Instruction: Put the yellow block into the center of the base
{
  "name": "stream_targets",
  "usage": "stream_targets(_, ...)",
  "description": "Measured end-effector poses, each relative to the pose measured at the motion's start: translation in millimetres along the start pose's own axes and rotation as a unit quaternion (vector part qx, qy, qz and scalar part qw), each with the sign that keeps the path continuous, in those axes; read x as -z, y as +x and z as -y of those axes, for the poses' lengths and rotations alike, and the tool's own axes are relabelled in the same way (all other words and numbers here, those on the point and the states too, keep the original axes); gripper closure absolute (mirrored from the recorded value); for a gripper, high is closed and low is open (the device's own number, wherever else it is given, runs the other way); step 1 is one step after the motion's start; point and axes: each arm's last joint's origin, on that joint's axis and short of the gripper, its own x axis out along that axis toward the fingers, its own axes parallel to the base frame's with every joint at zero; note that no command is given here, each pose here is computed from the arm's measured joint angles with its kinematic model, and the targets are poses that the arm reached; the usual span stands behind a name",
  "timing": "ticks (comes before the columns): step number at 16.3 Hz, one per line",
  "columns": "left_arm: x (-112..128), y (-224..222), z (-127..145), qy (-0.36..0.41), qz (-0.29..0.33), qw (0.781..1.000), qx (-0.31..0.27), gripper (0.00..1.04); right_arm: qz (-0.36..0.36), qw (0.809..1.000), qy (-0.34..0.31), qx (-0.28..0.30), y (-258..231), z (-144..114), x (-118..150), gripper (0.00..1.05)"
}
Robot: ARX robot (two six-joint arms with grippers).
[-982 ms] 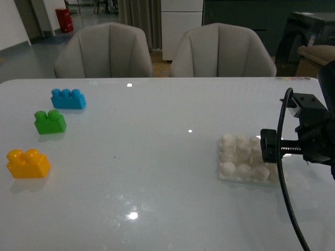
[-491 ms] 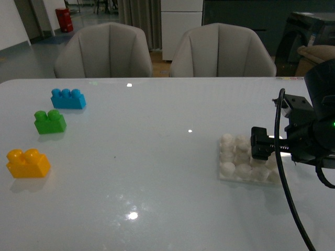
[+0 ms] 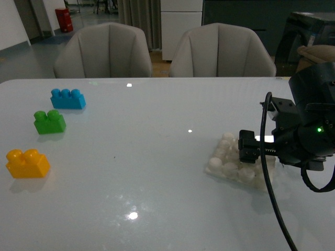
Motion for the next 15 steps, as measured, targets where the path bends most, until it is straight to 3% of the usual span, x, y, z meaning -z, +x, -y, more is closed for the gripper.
stream_targets(15, 0, 0, 0, 0.0, 0.0, 1.0, 0.0, 0.07, -0.004, 0.998, -0.036, -0.05, 13, -64, 7, 0.06)
